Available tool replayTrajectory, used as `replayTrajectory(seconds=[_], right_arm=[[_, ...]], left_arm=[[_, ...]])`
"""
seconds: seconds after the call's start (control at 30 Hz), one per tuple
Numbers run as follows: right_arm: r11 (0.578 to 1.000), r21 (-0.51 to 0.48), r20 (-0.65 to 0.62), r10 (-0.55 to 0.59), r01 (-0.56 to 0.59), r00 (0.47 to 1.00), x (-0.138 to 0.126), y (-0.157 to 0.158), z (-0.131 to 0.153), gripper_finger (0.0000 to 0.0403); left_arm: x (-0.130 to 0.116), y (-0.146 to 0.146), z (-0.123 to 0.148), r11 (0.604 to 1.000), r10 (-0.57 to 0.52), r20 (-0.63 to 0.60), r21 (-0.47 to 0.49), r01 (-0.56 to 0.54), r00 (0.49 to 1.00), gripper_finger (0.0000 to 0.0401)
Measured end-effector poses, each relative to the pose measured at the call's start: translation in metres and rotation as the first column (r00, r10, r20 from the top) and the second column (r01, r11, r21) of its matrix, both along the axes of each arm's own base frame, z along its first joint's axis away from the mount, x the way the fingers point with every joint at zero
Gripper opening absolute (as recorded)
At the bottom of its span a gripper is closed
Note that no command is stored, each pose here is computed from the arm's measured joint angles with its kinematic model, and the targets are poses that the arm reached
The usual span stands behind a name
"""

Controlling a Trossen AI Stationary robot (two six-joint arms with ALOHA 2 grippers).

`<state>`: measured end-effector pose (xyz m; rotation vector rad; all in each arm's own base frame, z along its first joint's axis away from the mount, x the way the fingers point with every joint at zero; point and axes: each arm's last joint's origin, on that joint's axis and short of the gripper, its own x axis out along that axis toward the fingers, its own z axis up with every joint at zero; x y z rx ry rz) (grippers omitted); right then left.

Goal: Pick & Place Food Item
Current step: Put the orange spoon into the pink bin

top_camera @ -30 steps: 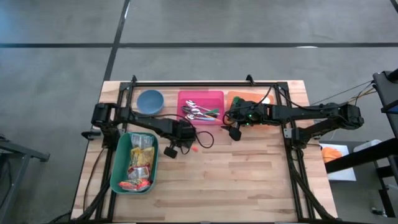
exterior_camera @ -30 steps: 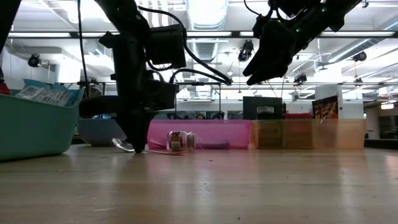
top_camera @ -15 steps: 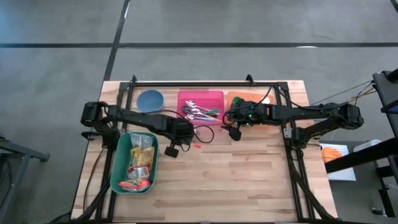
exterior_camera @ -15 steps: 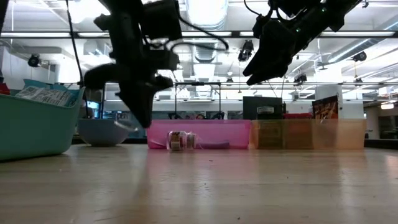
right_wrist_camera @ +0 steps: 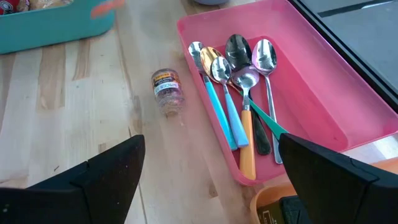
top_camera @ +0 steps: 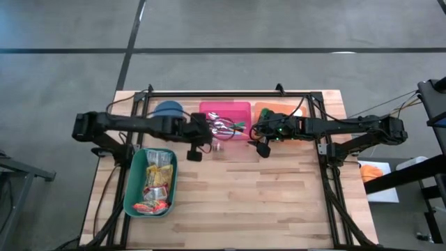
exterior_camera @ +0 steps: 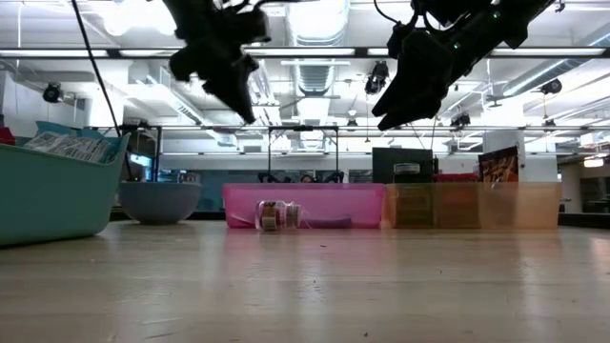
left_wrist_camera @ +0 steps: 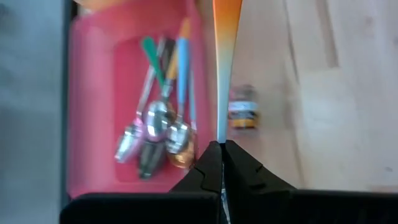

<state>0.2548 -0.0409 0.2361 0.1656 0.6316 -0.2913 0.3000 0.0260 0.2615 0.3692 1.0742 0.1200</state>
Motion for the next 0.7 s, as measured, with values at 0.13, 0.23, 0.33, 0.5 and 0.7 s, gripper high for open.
replayTrajectory(seconds=[0.13,0.23,0.33,0.5,0.7], right_arm=[[1.000,0.007,0.001,-0.005,0.005,1.000,0.000,0.000,0.000,0.0365],[1.000,0.007,-0.001,-0.006,0.006,1.000,0.000,0.000,0.000,0.0365],[1.000,0.007,-0.002,-0.005,0.005,1.000,0.000,0.000,0.000,0.0365],[1.000,-0.001,-0.013,0.002,-0.002,1.000,-0.001,0.000,-0.003,0.0365],[1.000,-0.016,-0.020,0.013,-0.014,1.000,-0.001,0.000,-0.003,0.0365]], left_arm=[[0.008,0.018,0.019,0.999,0.010,0.038,0.035,-0.011,0.999,0.0000],[0.014,0.034,0.029,0.998,0.021,0.052,0.059,-0.025,0.998,0.0000],[0.020,0.050,0.032,0.996,0.047,0.055,0.067,-0.050,0.997,0.0000],[0.031,0.078,0.018,0.994,0.092,0.009,0.056,-0.092,0.996,0.0000],[0.046,0.092,-0.017,0.996,0.082,-0.081,-0.015,-0.084,0.993,0.0000]])
